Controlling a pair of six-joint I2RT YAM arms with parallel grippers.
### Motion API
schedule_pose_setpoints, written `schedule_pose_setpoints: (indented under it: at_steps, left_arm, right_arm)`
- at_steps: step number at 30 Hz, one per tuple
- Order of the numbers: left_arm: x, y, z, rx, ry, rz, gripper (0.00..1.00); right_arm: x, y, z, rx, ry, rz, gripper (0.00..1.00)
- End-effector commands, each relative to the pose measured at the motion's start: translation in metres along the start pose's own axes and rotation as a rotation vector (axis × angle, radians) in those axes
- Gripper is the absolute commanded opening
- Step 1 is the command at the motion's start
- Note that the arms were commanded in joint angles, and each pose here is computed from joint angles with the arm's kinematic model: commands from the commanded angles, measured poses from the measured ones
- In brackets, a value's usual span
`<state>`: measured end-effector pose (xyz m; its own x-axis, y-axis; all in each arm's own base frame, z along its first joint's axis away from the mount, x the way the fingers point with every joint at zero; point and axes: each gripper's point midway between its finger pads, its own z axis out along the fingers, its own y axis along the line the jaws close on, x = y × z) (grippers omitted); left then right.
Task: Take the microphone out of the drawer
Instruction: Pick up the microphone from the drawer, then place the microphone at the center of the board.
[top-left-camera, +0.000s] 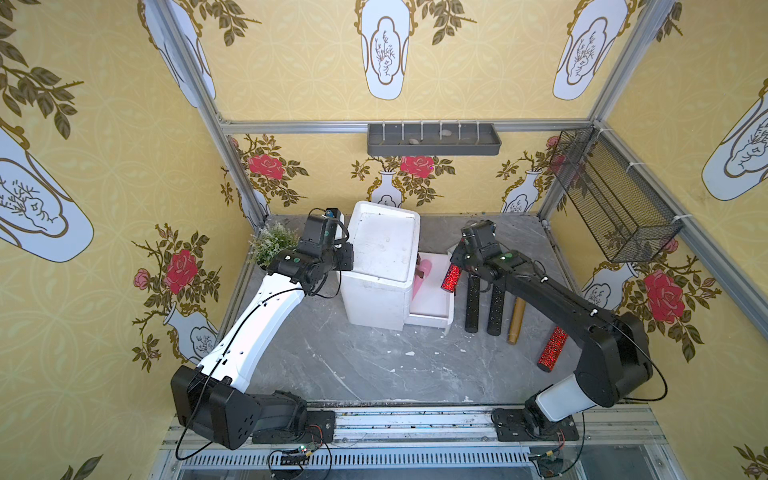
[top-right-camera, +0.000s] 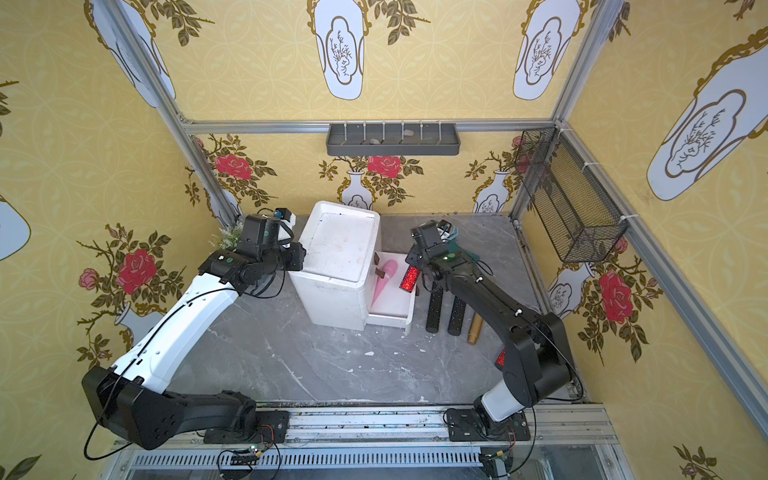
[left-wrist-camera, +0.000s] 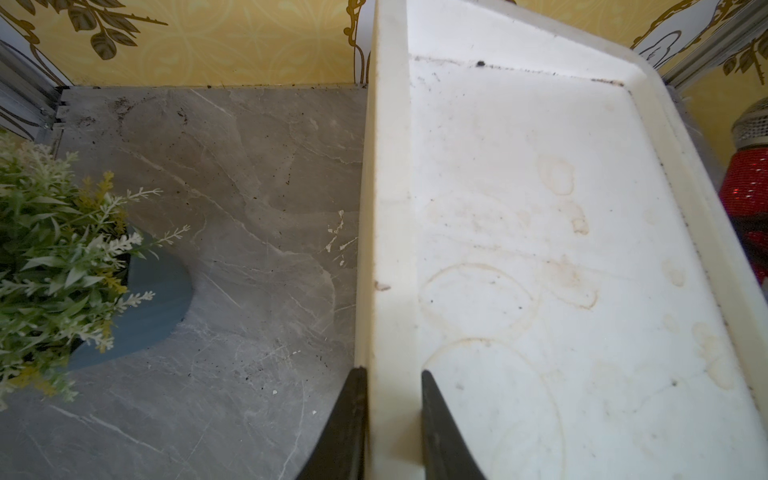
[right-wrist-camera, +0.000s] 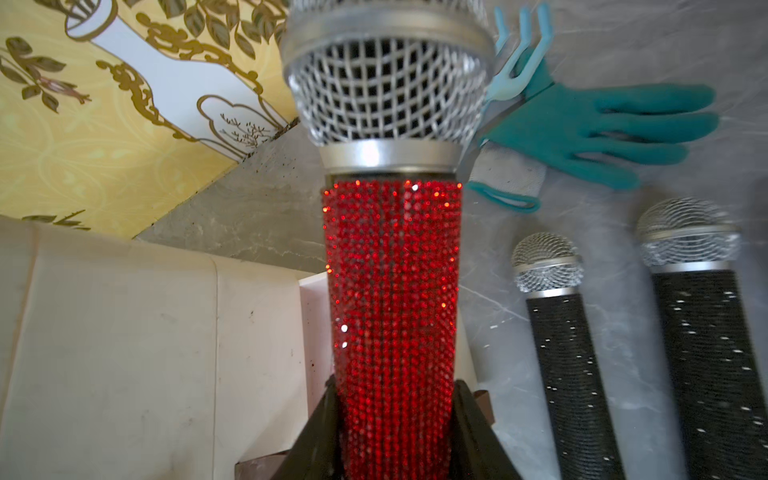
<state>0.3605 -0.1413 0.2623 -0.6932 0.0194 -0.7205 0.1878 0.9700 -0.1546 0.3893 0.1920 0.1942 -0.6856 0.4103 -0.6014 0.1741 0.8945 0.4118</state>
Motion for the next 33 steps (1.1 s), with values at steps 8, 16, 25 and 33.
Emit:
schedule_pose_setpoints:
  at_steps: [8,16,25,33]
  left_arm:
    - [0.023,-0.001,0.009,0.014,0.099,0.000,0.00]
    - [0.025,-0.003,0.008,0.024,0.099,0.007,0.00]
    - [0.025,-0.005,0.012,0.036,0.104,0.011,0.00]
    - [0.028,-0.006,0.016,0.044,0.115,0.000,0.00]
  right_arm:
    - [-0.033,-0.104,-0.048,0.171,-0.030,0.012,0.22]
    - [-0.027,-0.219,-0.085,0.388,-0.060,0.202,0.22]
    - [-0.008,-0.294,-0.103,0.444,-0.086,0.342,0.23]
    - [-0.010,-0.292,-0.067,0.361,-0.030,0.290,0.22]
